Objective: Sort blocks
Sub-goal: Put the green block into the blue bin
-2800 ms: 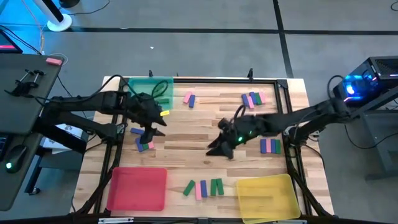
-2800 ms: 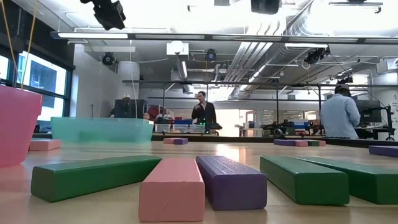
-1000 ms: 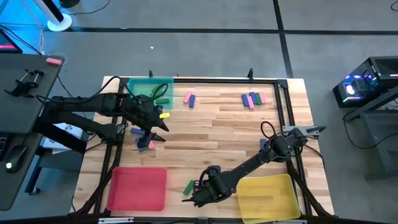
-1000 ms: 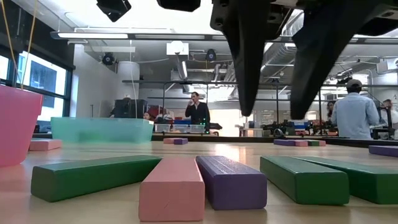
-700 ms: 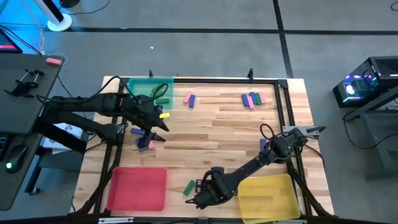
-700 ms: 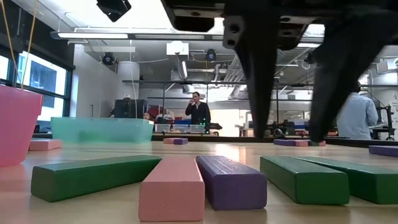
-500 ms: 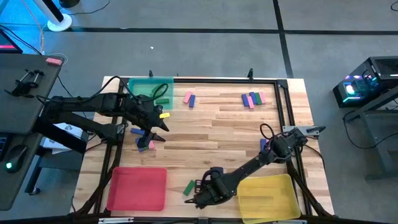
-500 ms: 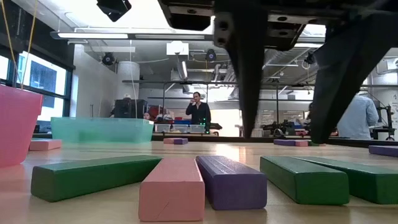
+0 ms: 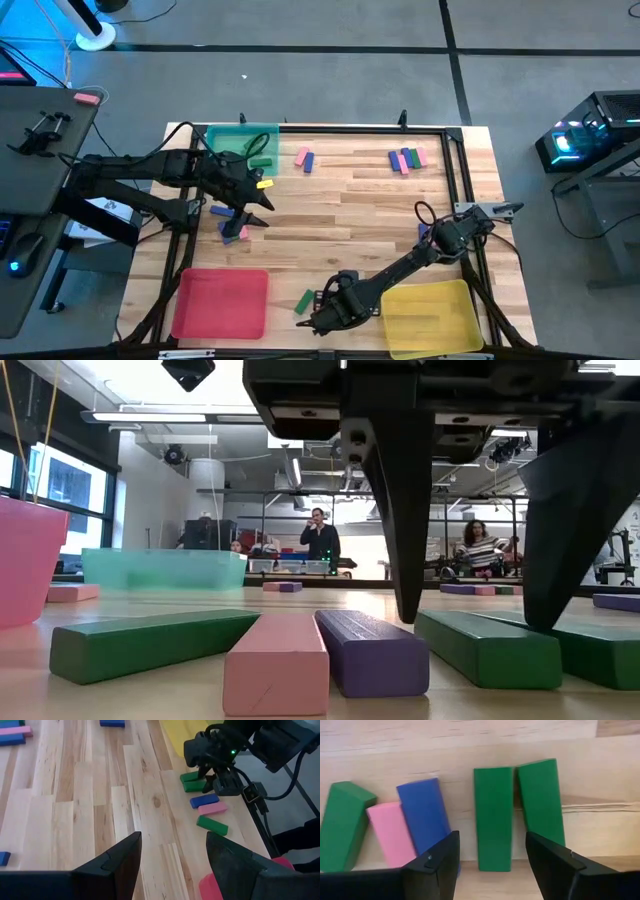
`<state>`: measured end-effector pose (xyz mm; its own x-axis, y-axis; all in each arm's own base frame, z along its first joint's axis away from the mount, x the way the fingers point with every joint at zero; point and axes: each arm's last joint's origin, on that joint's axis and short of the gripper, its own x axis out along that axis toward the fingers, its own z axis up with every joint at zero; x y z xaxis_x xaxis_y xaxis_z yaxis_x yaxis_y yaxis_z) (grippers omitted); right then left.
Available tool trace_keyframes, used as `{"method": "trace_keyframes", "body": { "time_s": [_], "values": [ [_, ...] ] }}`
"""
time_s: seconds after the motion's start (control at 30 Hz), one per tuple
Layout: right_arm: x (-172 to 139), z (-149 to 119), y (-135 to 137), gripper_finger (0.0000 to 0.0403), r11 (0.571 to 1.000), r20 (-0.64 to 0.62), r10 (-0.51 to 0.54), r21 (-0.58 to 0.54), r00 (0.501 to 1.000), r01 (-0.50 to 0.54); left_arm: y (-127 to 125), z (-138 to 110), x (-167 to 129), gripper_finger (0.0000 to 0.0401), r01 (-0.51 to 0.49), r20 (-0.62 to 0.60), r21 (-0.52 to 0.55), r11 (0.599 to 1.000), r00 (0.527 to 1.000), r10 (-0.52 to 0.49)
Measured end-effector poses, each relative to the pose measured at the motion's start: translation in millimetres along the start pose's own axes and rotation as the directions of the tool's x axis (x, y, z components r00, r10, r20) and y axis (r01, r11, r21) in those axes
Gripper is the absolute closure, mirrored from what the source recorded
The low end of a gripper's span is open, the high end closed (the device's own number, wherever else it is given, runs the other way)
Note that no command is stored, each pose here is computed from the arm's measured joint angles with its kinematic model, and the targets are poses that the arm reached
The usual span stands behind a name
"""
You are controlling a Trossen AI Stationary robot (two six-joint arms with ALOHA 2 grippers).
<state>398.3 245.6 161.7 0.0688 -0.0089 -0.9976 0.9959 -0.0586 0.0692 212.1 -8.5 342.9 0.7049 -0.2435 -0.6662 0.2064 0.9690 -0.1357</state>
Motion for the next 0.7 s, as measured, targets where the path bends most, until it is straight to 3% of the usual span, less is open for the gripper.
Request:
{"method": "trace_keyframes", "body": {
  "time_s": [0.53, 0.63, 0.7],
  "values": [
    [24.5, -2.7, -0.5, 0.0203, 0.999, -0.032, -0.049, -0.010, 0.998, 0.049, 0.1, 1.4, 0.0, 0.0190, -0.001, 0.014, 0.010, 1.000, 1.000, 0.001],
    [26.2, -2.9, -0.2, 0.0235, 0.998, -0.035, -0.052, -0.035, 0.998, 0.051, 0.1, 1.4, 0.0, 0.0190, -0.001, 0.014, 0.011, 1.000, 1.000, 0.001],
    [26.4, -2.5, -0.2, 0.0277, 0.998, -0.029, -0.051, -0.038, 0.998, 0.050, -0.1, 1.4, 0.0, 0.0190, 0.006, 0.014, 0.020, 1.000, 1.000, -0.006]
  ]
}}
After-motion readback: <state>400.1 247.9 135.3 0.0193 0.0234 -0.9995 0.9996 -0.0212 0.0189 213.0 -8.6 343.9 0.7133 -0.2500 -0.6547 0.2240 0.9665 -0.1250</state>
